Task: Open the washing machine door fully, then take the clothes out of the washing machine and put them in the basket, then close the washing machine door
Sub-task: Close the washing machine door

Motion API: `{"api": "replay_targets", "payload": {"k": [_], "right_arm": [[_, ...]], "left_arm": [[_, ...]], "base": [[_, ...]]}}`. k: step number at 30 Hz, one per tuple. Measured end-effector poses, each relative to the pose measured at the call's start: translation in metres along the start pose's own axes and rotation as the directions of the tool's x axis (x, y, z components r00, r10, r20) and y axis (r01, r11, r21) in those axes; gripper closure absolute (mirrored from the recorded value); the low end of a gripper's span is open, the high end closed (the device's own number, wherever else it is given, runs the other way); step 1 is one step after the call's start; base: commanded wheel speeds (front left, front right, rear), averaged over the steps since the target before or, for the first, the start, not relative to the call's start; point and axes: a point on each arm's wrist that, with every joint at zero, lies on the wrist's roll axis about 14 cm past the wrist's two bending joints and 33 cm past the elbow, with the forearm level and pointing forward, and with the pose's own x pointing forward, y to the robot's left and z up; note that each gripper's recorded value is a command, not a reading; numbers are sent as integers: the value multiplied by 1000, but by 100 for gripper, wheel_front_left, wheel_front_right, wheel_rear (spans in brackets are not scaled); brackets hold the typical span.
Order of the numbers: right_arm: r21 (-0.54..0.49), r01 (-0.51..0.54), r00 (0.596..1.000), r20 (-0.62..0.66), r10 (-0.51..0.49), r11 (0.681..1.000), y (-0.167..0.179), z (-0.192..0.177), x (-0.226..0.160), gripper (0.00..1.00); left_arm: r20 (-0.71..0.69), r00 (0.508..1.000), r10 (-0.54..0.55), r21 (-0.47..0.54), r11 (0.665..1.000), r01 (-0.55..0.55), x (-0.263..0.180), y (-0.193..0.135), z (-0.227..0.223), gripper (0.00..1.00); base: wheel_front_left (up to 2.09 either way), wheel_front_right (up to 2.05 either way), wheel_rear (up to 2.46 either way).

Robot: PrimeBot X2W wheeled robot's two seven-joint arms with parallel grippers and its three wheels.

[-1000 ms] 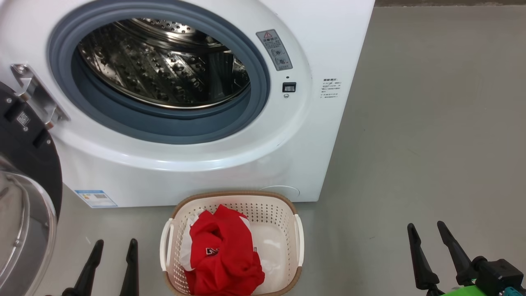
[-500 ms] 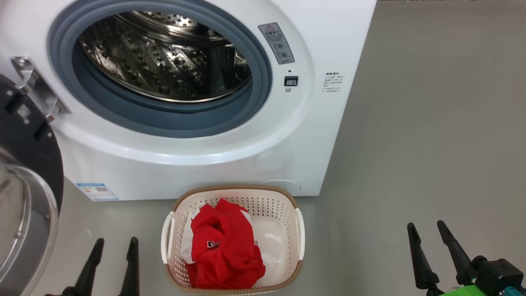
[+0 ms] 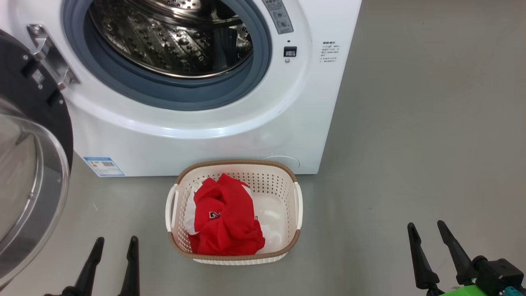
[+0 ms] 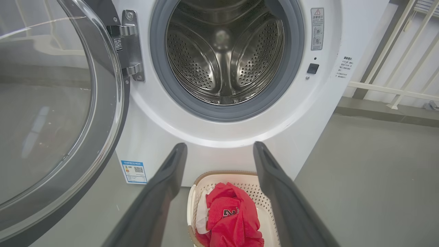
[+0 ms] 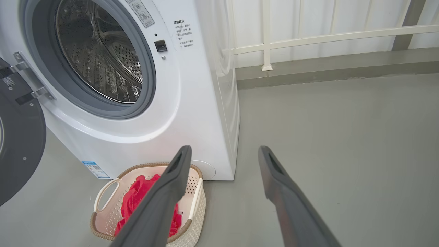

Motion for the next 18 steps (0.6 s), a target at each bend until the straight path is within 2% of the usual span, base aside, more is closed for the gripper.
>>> {"api": "replay_targets", "payload": {"k": [18], "right_arm": [[-8, -40, 999, -16, 40, 999, 12, -5, 6, 0]], "left_arm": [[-17, 999, 35, -18, 999, -35, -7, 7, -6, 0]], "base": [[-7, 7, 0]]}}
